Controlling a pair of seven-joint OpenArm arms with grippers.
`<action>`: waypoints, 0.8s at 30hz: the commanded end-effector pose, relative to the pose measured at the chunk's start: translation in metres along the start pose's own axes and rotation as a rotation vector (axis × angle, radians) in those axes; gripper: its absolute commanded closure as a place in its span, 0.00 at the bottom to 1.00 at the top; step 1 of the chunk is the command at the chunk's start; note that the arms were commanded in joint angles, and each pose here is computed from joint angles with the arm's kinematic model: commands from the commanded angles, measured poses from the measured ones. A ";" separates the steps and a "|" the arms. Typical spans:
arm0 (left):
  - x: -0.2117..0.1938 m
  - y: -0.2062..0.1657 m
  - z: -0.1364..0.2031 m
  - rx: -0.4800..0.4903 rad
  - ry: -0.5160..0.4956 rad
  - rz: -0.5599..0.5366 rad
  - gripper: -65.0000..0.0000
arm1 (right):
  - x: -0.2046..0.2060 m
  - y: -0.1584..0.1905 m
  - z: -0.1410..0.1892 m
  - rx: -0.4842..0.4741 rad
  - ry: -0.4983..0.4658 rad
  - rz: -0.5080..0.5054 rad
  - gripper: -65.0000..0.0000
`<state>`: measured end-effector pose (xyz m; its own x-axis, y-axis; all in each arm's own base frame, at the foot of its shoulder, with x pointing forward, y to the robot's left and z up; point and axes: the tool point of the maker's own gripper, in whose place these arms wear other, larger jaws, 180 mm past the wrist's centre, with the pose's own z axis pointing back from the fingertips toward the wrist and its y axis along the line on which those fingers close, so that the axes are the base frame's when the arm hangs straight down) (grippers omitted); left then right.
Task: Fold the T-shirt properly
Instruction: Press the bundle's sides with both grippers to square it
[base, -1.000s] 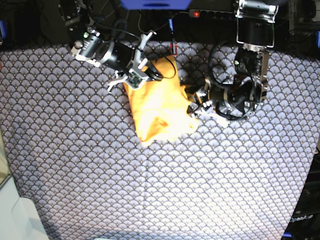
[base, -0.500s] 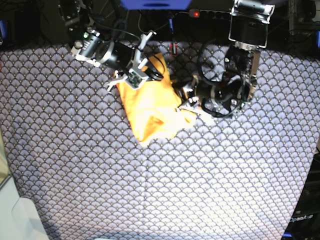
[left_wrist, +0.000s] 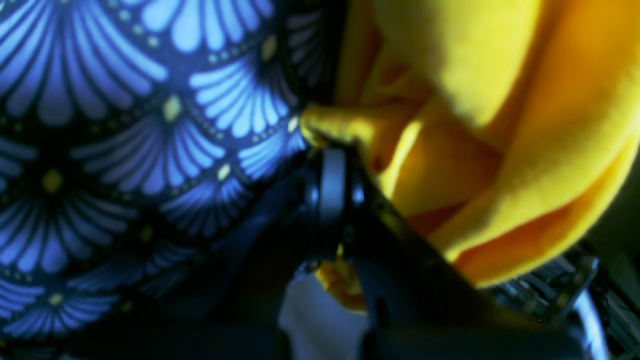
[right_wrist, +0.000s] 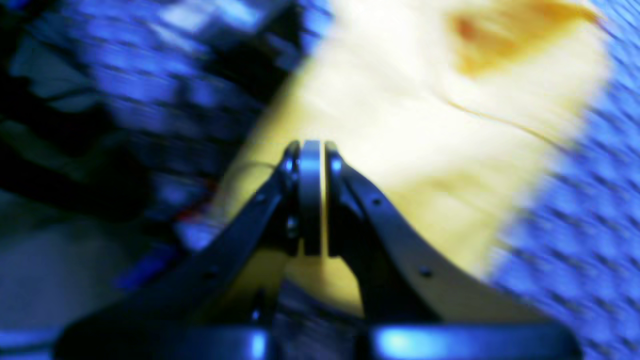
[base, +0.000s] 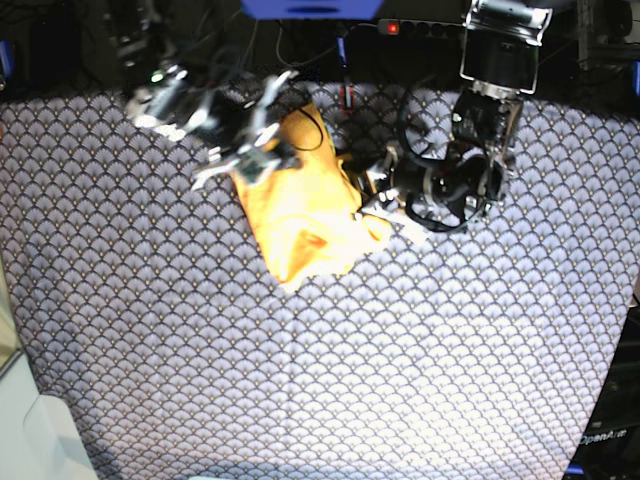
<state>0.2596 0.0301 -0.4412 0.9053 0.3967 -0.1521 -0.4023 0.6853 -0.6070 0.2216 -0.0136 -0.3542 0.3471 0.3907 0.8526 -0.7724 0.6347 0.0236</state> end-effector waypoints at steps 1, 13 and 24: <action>0.003 0.008 0.002 0.041 -0.010 -0.002 1.00 | 0.014 -0.014 0.006 -0.026 -0.050 0.026 1.00; 0.004 0.008 0.002 0.041 -0.014 -0.004 1.00 | -0.026 -0.085 0.008 -0.135 0.060 -0.009 1.00; 0.011 0.001 0.005 0.032 -0.031 -0.013 1.00 | -0.051 -0.079 0.003 -0.114 0.108 -0.062 1.00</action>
<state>0.2619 0.0308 -0.4394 0.9071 0.3928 -0.1512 -0.3989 0.6875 -0.6068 0.2580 -0.0888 -0.4089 0.4837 0.4318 0.7613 -0.6788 0.7341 0.0149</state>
